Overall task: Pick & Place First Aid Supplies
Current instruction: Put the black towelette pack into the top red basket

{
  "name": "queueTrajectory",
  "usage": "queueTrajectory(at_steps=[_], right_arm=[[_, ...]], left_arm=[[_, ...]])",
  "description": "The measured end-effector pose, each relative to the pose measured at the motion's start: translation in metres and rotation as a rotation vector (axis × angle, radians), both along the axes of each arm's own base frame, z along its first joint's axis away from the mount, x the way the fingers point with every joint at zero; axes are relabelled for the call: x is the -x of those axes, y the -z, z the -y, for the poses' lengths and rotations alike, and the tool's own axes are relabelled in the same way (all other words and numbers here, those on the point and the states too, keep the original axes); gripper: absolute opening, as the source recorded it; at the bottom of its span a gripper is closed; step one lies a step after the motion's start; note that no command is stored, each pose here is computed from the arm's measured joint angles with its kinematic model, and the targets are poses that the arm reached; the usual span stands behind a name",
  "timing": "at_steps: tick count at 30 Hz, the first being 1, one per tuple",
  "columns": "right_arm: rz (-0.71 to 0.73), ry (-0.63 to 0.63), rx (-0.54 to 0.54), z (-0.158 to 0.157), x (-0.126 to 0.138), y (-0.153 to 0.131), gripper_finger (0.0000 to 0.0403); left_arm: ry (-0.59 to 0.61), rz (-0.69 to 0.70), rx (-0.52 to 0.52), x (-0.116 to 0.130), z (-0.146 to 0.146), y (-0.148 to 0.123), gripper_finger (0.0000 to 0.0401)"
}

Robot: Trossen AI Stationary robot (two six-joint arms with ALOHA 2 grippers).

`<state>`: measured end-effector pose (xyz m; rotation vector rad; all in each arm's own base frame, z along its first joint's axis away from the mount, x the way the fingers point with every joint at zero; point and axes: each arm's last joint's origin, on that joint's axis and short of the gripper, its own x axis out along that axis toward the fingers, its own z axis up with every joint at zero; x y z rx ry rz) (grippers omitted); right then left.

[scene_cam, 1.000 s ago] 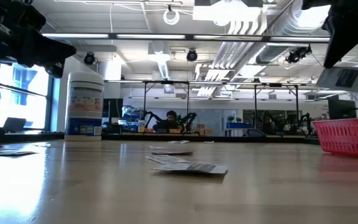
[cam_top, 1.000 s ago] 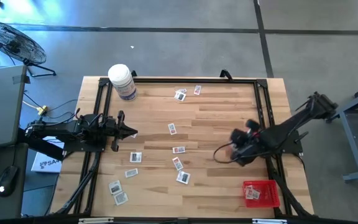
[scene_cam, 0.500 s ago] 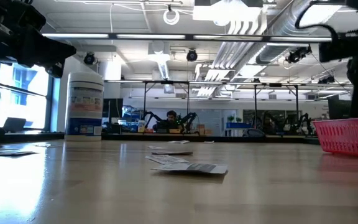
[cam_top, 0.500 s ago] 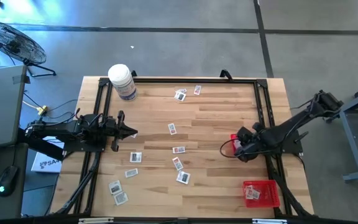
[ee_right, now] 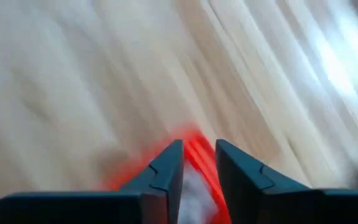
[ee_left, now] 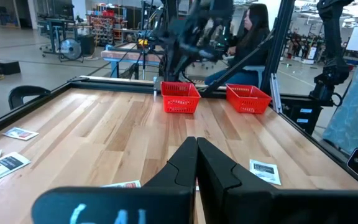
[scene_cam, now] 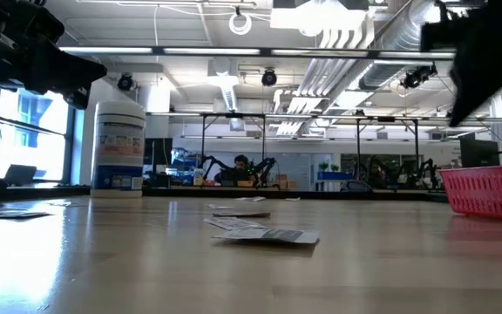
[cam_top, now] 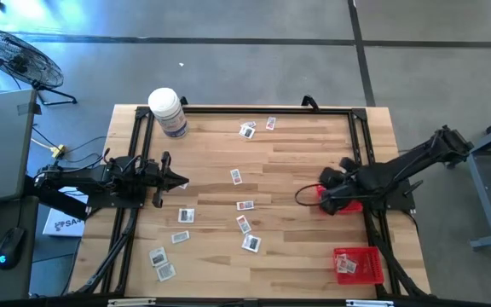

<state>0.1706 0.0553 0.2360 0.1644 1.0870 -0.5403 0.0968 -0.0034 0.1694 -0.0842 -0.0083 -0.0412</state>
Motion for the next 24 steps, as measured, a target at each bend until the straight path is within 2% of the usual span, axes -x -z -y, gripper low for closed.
queueTrajectory(at_steps=[6,8,12,17,24], right_arm=[[0.466,-0.362,-0.054,-0.024,-0.054,-0.018,0.0101],[0.548,-0.453,-0.059,-0.033,-0.072,-0.012,0.0101],[0.553,-0.573,-0.058,-0.050,-0.109,0.017,0.0099],[0.480,-0.649,-0.081,-0.070,-0.153,0.055,0.0107],[0.397,-0.754,-0.084,-0.088,-0.202,0.087,0.0118]], left_arm=[[0.000,0.000,0.000,0.000,0.000,0.000,0.0000],[0.000,0.000,0.000,0.000,0.000,0.000,0.0000],[0.000,0.000,0.000,0.000,0.000,0.000,0.0000],[0.000,0.000,0.000,0.000,0.000,0.000,0.0000],[0.000,0.000,0.000,0.000,0.000,0.000,0.0000]])
